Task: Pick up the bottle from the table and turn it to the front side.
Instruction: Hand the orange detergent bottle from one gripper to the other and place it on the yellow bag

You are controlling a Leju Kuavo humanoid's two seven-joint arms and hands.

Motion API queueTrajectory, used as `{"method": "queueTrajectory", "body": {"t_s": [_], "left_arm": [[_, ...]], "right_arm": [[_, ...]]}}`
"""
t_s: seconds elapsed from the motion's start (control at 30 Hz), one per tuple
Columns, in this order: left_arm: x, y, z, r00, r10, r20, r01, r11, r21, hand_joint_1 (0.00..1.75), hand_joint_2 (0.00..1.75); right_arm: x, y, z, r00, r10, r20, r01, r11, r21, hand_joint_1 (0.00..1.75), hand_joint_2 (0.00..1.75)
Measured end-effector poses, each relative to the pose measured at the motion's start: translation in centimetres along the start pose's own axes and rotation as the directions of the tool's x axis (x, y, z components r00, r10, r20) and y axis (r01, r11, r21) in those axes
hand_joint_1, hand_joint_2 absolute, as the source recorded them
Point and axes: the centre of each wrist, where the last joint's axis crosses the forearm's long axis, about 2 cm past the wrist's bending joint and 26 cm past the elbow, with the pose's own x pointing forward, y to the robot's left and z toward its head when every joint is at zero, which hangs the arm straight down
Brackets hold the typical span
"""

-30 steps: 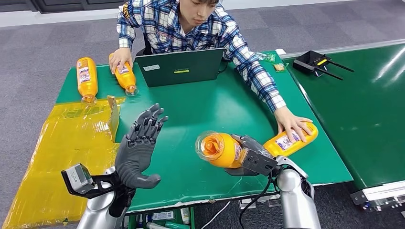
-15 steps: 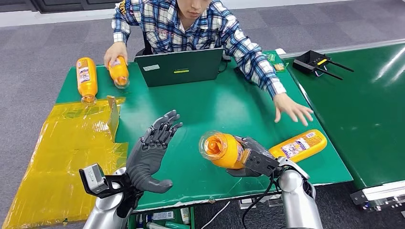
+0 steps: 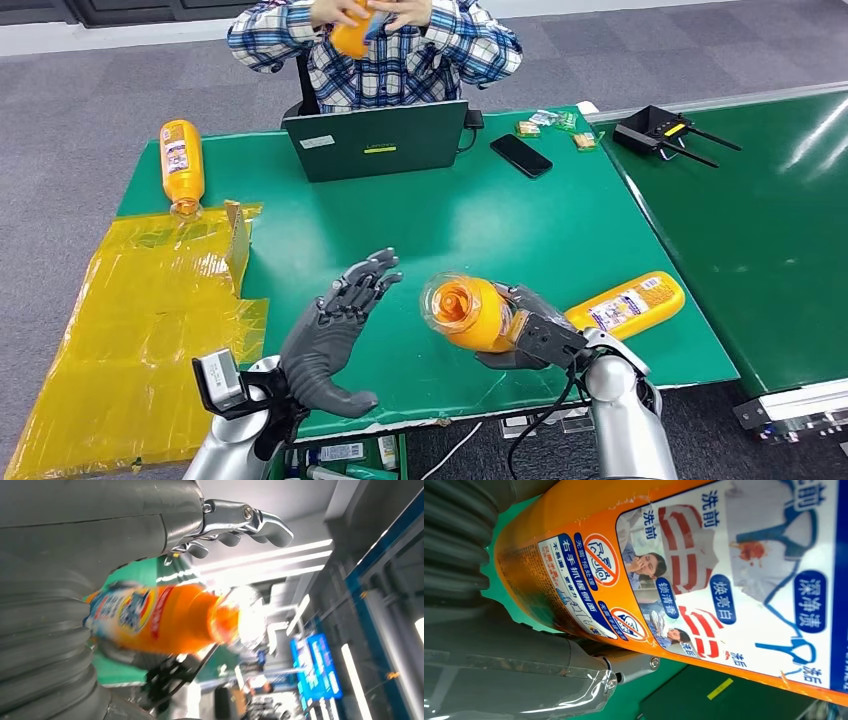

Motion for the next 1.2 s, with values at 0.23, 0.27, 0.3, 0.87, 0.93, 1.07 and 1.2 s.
{"method": "queueTrajectory", "body": {"t_s": [0.23,0.27,0.3,0.87,0.93,1.07,1.2], "left_arm": [[-2.4,-1.0,-0.2,0.994,0.035,-0.099,-0.040,0.998,-0.053,0.00,1.75],[-2.8,-1.2,-0.5,0.993,0.042,-0.109,-0.049,0.997,-0.065,0.00,1.75],[-3.1,-1.5,-0.8,0.992,0.047,-0.115,-0.056,0.996,-0.075,0.00,1.75],[-4.7,-0.1,-3.4,0.990,0.031,-0.135,-0.037,0.999,-0.040,0.00,1.75],[-4.8,0.0,-3.9,0.991,0.021,-0.132,-0.024,0.999,-0.027,0.00,1.75],[-4.9,0.2,-4.8,0.991,-0.009,-0.130,0.008,1.000,-0.009,0.00,1.75],[-5.0,0.2,-5.5,0.990,-0.046,-0.131,0.047,0.999,0.006,0.00,1.75]], "right_arm": [[0.6,-0.9,-0.9,0.999,0.031,0.024,-0.031,1.000,-0.008,1.75,1.75],[0.7,-1.1,-1.1,0.999,0.035,0.027,-0.035,0.999,-0.007,1.75,1.75],[0.8,-1.2,-1.3,0.999,0.039,0.028,-0.039,0.999,-0.005,1.75,1.75],[-0.4,-0.5,-5.3,1.000,0.008,-0.002,-0.007,0.997,0.074,1.75,1.75],[-0.5,-0.3,-5.6,0.999,0.032,-0.001,-0.032,0.999,0.041,1.75,1.75],[-0.4,0.0,-6.1,0.991,0.132,-0.004,-0.132,0.988,-0.074,1.75,1.75],[-0.4,0.2,-6.3,0.977,0.212,-0.017,-0.212,0.963,-0.166,1.75,1.75]]}}
